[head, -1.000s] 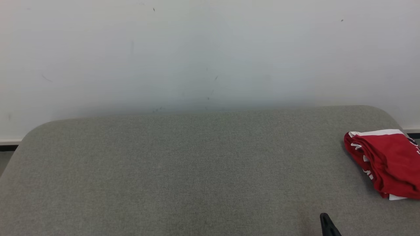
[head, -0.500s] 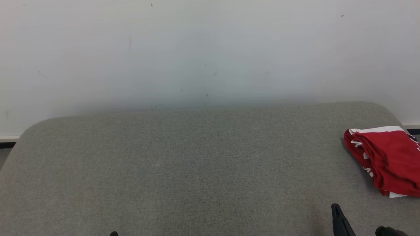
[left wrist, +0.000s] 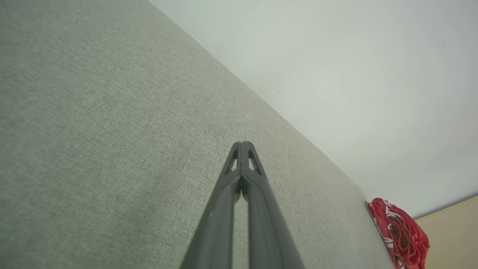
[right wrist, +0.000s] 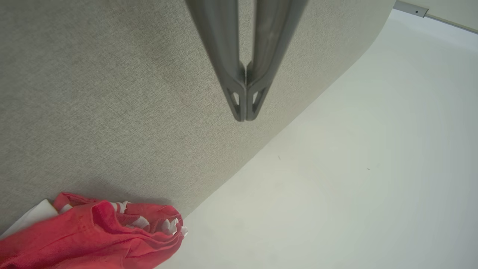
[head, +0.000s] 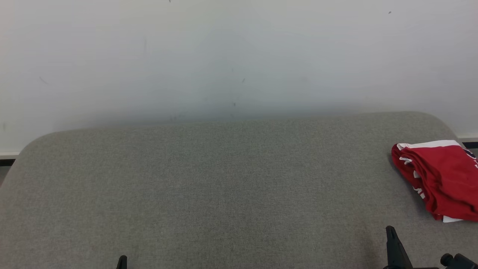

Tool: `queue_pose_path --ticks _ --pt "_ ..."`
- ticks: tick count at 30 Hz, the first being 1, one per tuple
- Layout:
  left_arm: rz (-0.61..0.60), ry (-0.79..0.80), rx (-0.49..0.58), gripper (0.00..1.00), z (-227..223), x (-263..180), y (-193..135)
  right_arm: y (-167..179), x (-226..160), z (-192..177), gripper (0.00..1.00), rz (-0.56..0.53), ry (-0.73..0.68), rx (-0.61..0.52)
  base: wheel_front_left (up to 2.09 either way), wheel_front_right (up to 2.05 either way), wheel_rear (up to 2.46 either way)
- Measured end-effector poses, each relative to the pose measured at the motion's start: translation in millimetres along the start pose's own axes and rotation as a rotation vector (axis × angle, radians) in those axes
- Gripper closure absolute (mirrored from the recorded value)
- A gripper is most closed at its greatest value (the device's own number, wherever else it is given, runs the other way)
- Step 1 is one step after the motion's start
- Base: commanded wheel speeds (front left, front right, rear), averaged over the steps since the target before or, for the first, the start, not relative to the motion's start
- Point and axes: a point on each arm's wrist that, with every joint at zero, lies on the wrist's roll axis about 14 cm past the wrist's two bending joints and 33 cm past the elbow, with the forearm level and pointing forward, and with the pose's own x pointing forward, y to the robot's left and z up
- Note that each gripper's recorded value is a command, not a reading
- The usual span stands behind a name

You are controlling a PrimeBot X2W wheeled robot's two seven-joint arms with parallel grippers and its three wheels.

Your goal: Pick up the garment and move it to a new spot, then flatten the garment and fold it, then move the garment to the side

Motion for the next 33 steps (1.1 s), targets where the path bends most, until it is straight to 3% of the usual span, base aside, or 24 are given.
queue_pose_path --ticks 33 --pt "0.026 0.055 -0.398 1.0 -1.8 28.6 6.3 -24.4 21.6 18.0 1.0 -0.09 -0.049 0.415 0.0 0.0 0.0"
